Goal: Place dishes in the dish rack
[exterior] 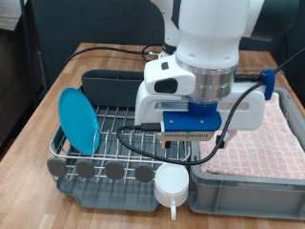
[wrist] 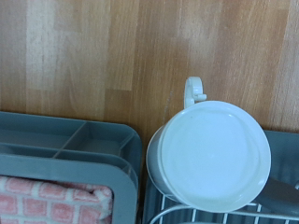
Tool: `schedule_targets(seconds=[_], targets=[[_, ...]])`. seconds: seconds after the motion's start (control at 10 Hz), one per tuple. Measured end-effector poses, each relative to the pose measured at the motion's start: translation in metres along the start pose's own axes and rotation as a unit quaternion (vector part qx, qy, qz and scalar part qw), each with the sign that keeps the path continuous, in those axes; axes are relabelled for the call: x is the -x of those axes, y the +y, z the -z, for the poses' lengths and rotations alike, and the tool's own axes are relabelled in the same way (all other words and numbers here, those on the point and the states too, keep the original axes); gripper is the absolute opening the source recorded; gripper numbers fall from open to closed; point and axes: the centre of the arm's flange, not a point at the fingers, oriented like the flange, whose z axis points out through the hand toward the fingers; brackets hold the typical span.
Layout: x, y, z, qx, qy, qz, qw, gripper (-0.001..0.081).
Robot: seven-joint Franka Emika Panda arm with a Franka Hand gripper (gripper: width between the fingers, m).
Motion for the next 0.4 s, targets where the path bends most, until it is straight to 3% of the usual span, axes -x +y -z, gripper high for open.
schedule_targets(seconds=[0.4], targets=[[0.014,-0.001,0.038,0.004,0.001,-0.007,1.0,0.0802]])
